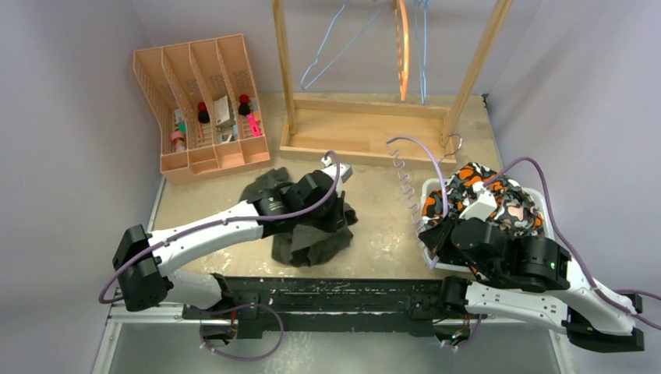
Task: Remove the shorts from the hanger
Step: Place the shorts at the center of the board.
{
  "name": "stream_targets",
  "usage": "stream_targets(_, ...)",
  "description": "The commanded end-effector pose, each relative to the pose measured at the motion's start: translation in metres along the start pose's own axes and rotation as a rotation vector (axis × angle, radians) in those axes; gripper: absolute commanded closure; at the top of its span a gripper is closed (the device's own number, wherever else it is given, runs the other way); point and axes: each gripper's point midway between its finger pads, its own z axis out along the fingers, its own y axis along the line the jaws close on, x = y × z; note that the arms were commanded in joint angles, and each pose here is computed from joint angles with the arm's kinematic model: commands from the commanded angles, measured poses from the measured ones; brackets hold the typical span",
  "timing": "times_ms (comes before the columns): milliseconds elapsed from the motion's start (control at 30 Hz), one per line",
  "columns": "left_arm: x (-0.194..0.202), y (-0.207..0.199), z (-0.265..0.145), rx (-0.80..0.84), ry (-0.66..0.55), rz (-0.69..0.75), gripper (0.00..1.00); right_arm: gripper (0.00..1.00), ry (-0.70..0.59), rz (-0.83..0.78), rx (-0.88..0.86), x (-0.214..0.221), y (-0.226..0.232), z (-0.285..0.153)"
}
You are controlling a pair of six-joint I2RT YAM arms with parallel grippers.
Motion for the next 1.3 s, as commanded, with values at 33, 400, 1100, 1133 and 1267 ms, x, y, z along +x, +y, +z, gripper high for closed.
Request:
stream_targets(33, -0.085, -0.087, -0.061, 0.251, -0.24, 0.015, 1.0, 1.0, -0.097, 0.066, -0.001, -0.023, 0.01, -0.001)
stream_targets(400, -0.113, 0.033, -0.103, -0.179, -0.513, -0.172, 1.0, 1.0, -0.079, 0.06, 0.009, -0.016, 0.009, 0.004)
stream_targets(1100, 0.01, 0.077, -0.044, -0.154, -0.125, -0.302, 0.45, 1.0, -0.051, -0.052, 0.069, -0.004, 0.015, 0.024)
stream_targets(1133, 0.011, 0.077, -0.042, -0.155, -0.119, -0.303, 0.45, 1.0, -0.045, -0.071, 0.104, -0.001, 0.013, 0.028)
stream_targets(1267, 0.015, 0.066, -0.029, -0.107, -0.12, -0.326, 0.44, 1.0, -0.039, -0.117, 0.186, 0.002, 0.011, 0.039)
